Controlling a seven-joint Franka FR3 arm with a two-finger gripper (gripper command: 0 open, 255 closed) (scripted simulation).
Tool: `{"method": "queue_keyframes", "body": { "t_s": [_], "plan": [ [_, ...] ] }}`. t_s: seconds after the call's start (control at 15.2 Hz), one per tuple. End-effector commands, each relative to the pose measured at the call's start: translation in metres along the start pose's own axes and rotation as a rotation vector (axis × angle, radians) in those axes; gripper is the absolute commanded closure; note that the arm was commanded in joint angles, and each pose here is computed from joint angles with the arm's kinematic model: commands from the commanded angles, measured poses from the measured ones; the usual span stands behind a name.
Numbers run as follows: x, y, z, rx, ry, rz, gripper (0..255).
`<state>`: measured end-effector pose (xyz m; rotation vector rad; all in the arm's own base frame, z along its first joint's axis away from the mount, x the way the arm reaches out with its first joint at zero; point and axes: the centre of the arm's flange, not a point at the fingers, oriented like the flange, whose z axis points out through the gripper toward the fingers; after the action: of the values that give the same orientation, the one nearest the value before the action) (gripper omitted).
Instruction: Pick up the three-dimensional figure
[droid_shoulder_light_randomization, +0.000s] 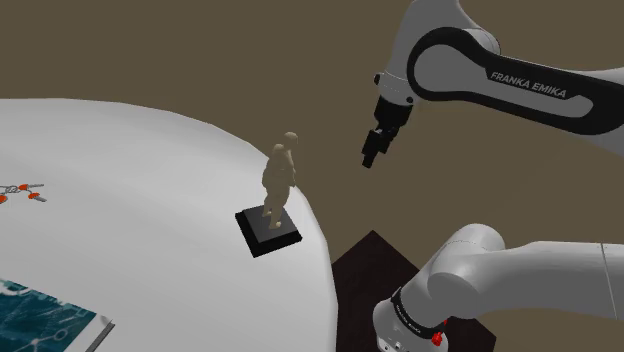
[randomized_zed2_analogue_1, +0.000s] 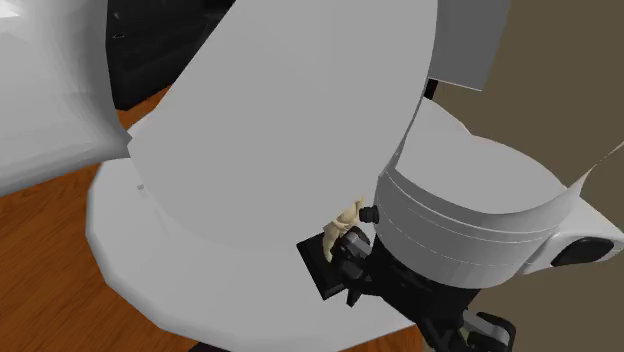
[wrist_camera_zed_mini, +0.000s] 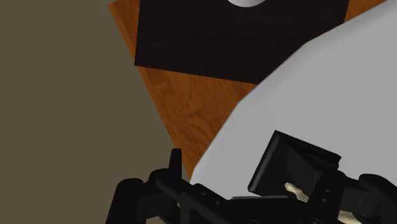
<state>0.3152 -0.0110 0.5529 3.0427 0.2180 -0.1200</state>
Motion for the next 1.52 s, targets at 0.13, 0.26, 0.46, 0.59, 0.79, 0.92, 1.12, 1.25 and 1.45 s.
{"method": "queue_keyframes", "body": {
  "t_s": [0.13, 0.26, 0.46, 0.59, 0.79, 0.92, 1.12, 1.25, 1.45],
  "plan": [
    [0.0, -0.022, 0.003, 0.014, 0.062, 0.035, 0],
    [0.002, -0.045, 0.005, 0.029, 0.124, 0.069, 0],
    [0.005, -0.078, 0.008, 0.05, 0.217, 0.122, 0],
    [0.009, -0.1, 0.009, 0.064, 0.279, 0.156, 0],
    [0.016, -0.133, 0.009, 0.086, 0.372, 0.208, 0],
    [0.021, -0.155, 0.009, 0.1, 0.434, 0.243, 0],
    [0.029, -0.18, 0.008, 0.117, 0.508, 0.284, 0],
    [0.03, -0.181, 0.018, 0.117, 0.508, 0.284, 0],
    [0.031, -0.182, 0.034, 0.117, 0.508, 0.284, 0]
  ]
}}
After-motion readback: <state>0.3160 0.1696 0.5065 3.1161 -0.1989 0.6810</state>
